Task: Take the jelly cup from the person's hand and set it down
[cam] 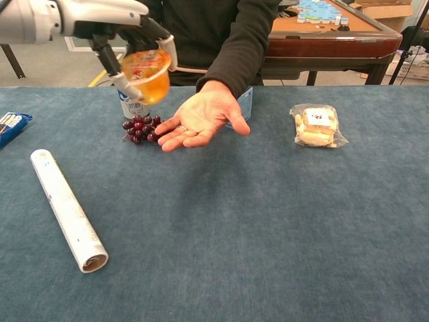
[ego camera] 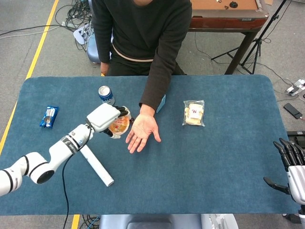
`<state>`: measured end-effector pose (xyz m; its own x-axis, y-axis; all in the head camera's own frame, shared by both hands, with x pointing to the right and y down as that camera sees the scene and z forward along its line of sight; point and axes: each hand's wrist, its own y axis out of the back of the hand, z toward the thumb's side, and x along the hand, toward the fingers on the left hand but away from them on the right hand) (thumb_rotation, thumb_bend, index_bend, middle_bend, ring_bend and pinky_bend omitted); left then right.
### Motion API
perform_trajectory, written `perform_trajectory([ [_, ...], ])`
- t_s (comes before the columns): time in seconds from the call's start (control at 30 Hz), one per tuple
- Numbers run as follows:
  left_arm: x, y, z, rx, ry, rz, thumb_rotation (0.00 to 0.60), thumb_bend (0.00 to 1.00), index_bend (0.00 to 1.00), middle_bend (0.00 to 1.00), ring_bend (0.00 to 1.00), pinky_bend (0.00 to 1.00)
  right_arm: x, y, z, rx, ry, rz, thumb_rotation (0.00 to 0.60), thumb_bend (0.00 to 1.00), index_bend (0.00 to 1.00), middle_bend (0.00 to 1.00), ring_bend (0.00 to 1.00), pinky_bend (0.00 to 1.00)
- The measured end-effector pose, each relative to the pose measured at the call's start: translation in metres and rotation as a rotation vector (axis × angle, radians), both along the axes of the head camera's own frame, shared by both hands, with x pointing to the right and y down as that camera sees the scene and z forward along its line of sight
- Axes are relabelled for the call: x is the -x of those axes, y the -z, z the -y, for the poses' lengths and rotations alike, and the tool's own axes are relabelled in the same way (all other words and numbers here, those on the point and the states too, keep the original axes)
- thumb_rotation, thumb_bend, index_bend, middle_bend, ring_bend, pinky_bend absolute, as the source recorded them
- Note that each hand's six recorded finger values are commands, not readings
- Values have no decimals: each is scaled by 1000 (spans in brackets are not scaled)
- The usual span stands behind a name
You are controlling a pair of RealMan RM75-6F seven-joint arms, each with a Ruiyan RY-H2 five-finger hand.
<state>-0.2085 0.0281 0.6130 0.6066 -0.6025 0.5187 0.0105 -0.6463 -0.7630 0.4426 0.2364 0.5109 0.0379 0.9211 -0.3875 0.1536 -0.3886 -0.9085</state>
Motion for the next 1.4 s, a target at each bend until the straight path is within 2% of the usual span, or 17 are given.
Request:
perform_trajectory([
  [0.2,48,-7,2,10,86,68,600,137,445,292,447,552,3,0,0,0,10,4,600,52,16,12,0,57],
  [0.47,78,-43,2,42,132,190,600,138,433,290,440,552,3,0,0,0,11,1,600,52,16,12,0,56],
  [0.83,78,-97,6,88,165,284,600,138,412,290,433,549,-1,2,-3,4,-8,-12,600,51,16,12,0,57],
  [1.27,66,-136,-3,133,176,324,600,138,360,274,371,548,-6,1,-5,10,-21,-18,600,52,16,12,0,56],
  [1.37,69,-141,-5,145,183,335,600,138,299,220,310,527,-6,1,-5,11,-22,-18,600,51,16,12,0,57],
  [1.4,70,-142,-6,150,185,337,600,138,228,160,250,489,-6,1,-5,11,-20,-18,600,52,16,12,0,57],
])
